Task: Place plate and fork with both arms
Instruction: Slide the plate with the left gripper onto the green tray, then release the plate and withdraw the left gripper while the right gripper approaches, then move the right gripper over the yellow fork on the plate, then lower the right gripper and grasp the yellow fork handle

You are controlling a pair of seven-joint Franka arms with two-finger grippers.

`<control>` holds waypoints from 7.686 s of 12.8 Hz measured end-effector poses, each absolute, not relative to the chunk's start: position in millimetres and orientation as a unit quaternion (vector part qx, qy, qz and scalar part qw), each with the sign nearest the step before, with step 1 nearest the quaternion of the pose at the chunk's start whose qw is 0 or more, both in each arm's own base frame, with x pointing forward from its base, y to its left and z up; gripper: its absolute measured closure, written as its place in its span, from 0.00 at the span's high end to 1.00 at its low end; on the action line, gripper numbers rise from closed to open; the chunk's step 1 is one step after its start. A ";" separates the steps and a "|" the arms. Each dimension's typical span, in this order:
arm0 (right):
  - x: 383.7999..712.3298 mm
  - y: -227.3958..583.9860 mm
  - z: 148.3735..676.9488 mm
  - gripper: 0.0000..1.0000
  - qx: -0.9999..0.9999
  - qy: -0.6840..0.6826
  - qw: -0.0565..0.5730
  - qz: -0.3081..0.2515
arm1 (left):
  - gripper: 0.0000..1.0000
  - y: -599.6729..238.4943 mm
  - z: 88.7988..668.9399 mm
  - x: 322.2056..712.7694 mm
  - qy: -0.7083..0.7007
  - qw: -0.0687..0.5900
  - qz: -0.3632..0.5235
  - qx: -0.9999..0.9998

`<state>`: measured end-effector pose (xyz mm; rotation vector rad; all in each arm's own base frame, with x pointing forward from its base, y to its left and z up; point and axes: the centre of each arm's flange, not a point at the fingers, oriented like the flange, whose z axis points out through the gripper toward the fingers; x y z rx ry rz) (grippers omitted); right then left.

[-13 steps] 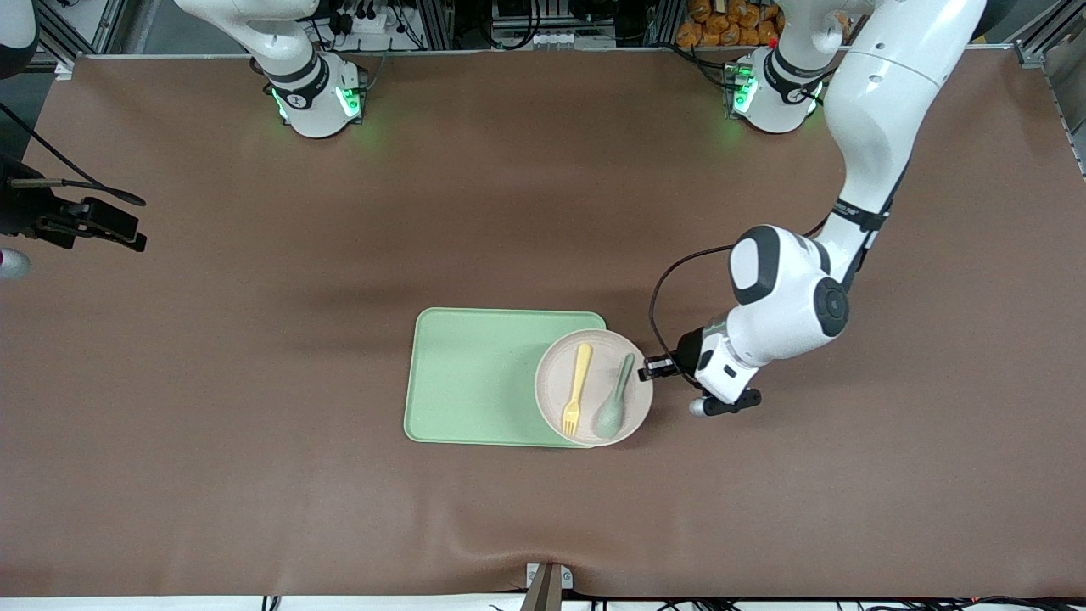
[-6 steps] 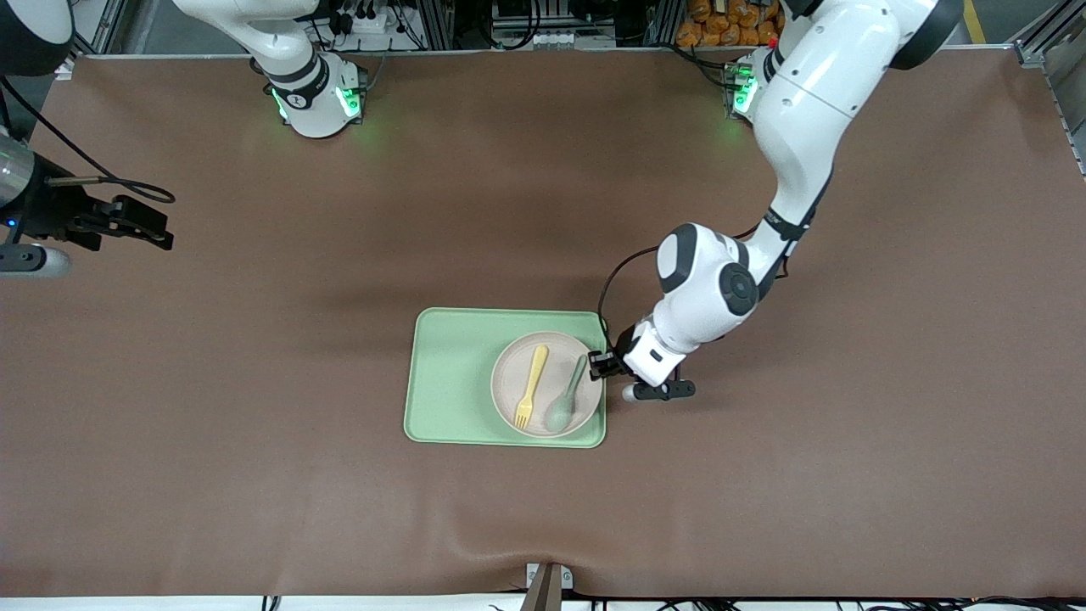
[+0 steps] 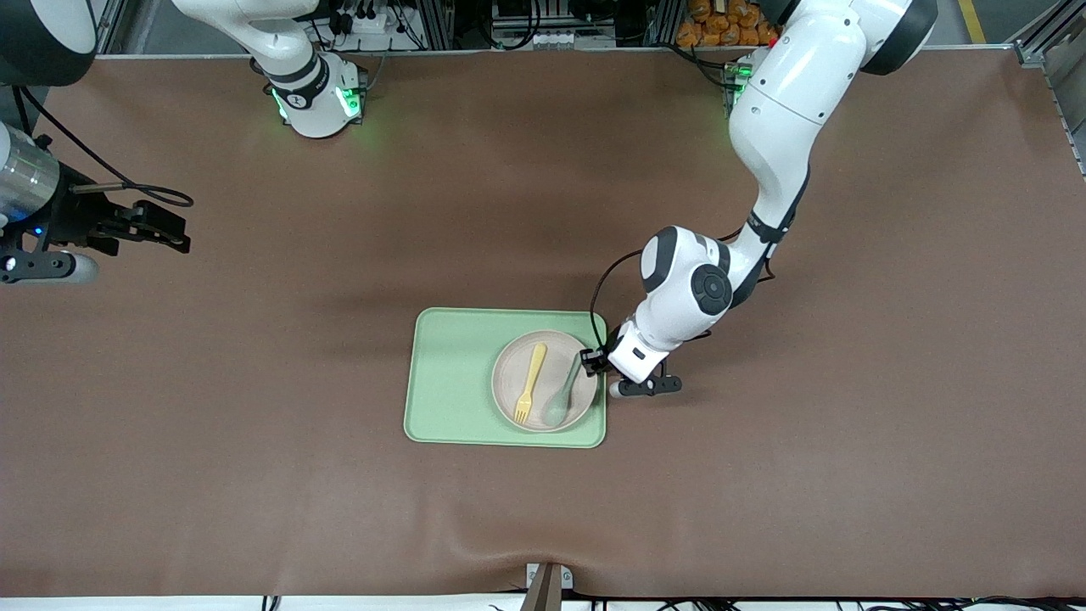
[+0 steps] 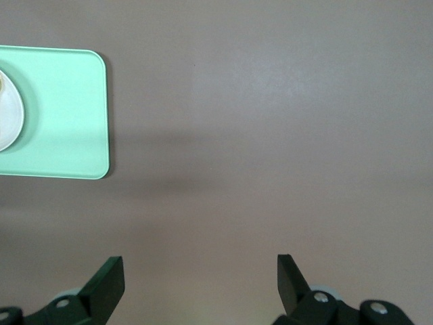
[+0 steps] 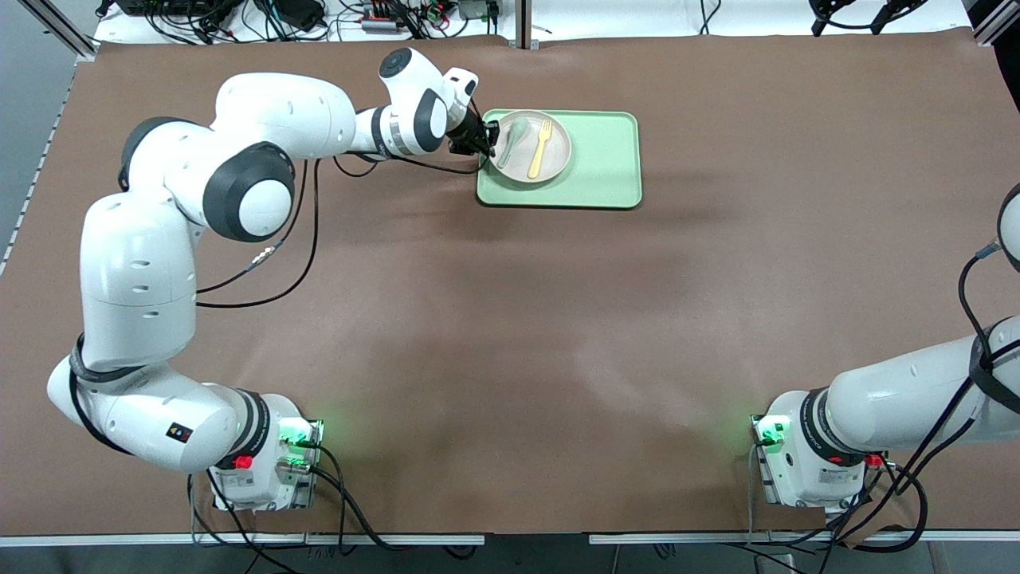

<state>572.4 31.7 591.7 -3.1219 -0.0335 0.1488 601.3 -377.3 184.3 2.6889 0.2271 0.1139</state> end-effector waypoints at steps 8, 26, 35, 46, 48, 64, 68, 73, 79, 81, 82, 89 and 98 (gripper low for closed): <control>582.7 76.8 568.3 1.00 -0.997 -0.048 0.008 0.054 | 0.82 -344.1 244.4 639.2 0.112 0.220 0.072 0.966; 619.3 279.3 401.9 1.00 -0.985 -0.158 0.069 0.026 | 1.00 7.7 634.8 566.0 0.081 0.004 -0.003 0.997; 590.9 423.8 297.0 1.00 -0.974 -0.208 0.090 -0.033 | 1.00 6.6 644.8 548.7 0.066 0.006 -0.016 0.998; 616.7 448.6 255.3 1.00 -0.995 0.018 0.097 -0.019 | 1.00 5.8 639.5 552.6 0.065 0.009 -0.010 0.998; 610.7 462.2 242.0 1.00 -0.995 0.015 0.096 -0.016 | 1.00 7.2 640.6 552.5 0.067 0.009 -0.009 0.998; 606.2 475.6 200.4 1.00 -0.995 0.013 0.097 -0.021 | 1.00 9.0 640.6 552.4 0.068 0.009 -0.009 0.998; 603.6 479.5 195.6 0.74 -0.995 0.010 0.098 -0.022 | 1.00 8.5 639.9 552.4 0.068 0.009 -0.009 0.998; 603.4 479.8 193.5 0.51 -0.995 0.010 0.098 -0.022 | 1.00 8.6 639.7 552.3 0.068 0.009 -0.010 0.998; 604.0 480.1 189.6 0.50 -0.995 0.001 0.092 -0.034 | 1.00 8.4 639.1 551.3 0.068 0.009 -0.014 0.998; 604.2 479.9 189.7 0.44 -0.995 0.000 0.090 -0.035 | 1.00 7.9 639.5 551.3 0.067 0.009 -0.014 0.998; 604.5 479.5 189.7 0.33 -0.995 -0.002 0.088 -0.036 | 1.00 8.4 640.0 551.2 0.068 0.009 -0.014 0.998; 604.8 479.4 189.6 0.10 -0.996 -0.004 0.087 -0.038 | 1.00 9.2 645.2 547.0 0.069 0.008 -0.012 0.998; 617.9 473.4 257.4 0.10 -0.996 -0.001 0.085 -0.038 | 1.00 16.8 644.7 546.2 0.076 0.008 -0.015 0.997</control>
